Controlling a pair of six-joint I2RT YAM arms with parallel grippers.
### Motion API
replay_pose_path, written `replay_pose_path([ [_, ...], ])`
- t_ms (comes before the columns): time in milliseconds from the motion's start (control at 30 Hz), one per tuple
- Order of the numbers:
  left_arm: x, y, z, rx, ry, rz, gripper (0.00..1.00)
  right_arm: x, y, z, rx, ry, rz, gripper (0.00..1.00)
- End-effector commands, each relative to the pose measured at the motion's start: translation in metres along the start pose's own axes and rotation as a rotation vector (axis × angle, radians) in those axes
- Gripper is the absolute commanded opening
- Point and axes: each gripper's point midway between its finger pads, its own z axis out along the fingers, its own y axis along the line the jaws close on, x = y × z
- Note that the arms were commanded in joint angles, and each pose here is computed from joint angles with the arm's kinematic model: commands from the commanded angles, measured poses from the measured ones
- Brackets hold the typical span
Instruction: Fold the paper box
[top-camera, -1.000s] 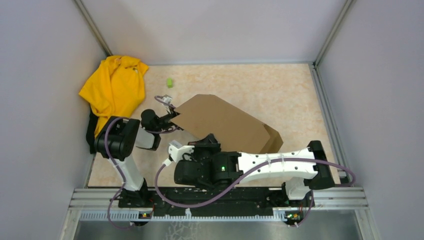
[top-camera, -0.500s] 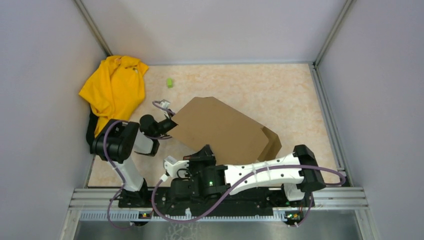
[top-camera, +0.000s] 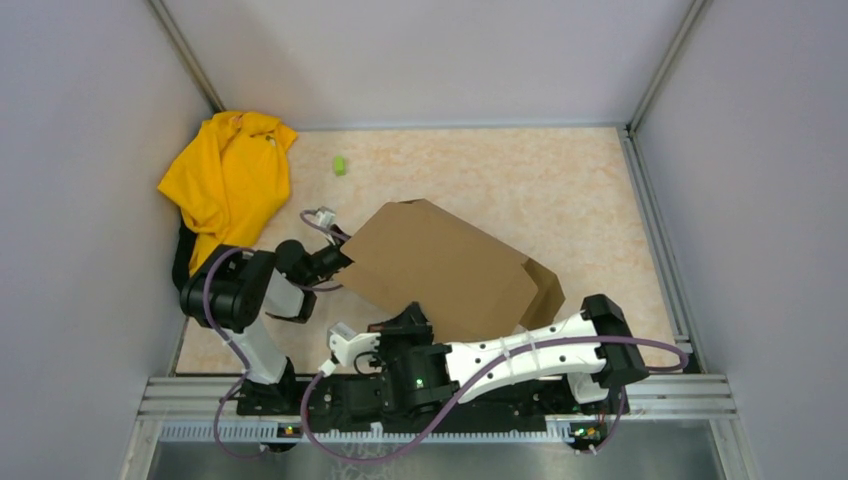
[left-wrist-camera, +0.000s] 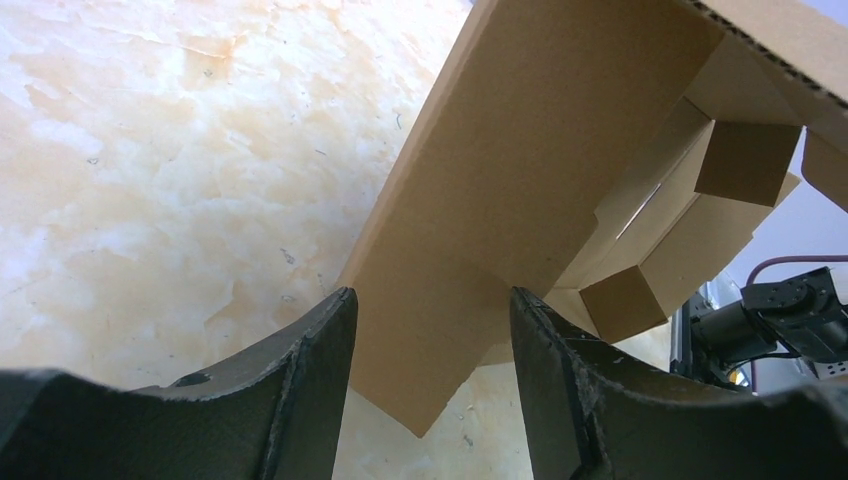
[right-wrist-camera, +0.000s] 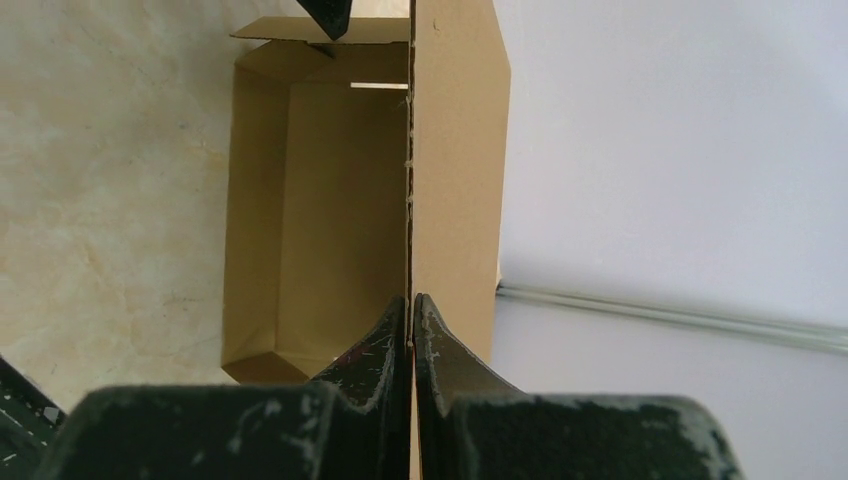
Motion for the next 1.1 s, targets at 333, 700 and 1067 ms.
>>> replay_pose_path([
  [333, 0.007, -0.034, -0.008, 0.146, -0.032, 0.046, 0.64, -0.016, -0.005, -0.016, -0.067, -0.072, 0.202, 0.00],
  [700, 0.011, -0.044, -0.005, 0.155, -0.028, 0.066, 0.64, -0.016, -0.019, -0.028, -0.149, -0.132, 0.360, 0.00],
  [1067, 0.021, -0.046, 0.003, 0.131, -0.001, 0.080, 0.64, -0.019, -0.030, -0.045, -0.277, -0.188, 0.475, 0.00],
])
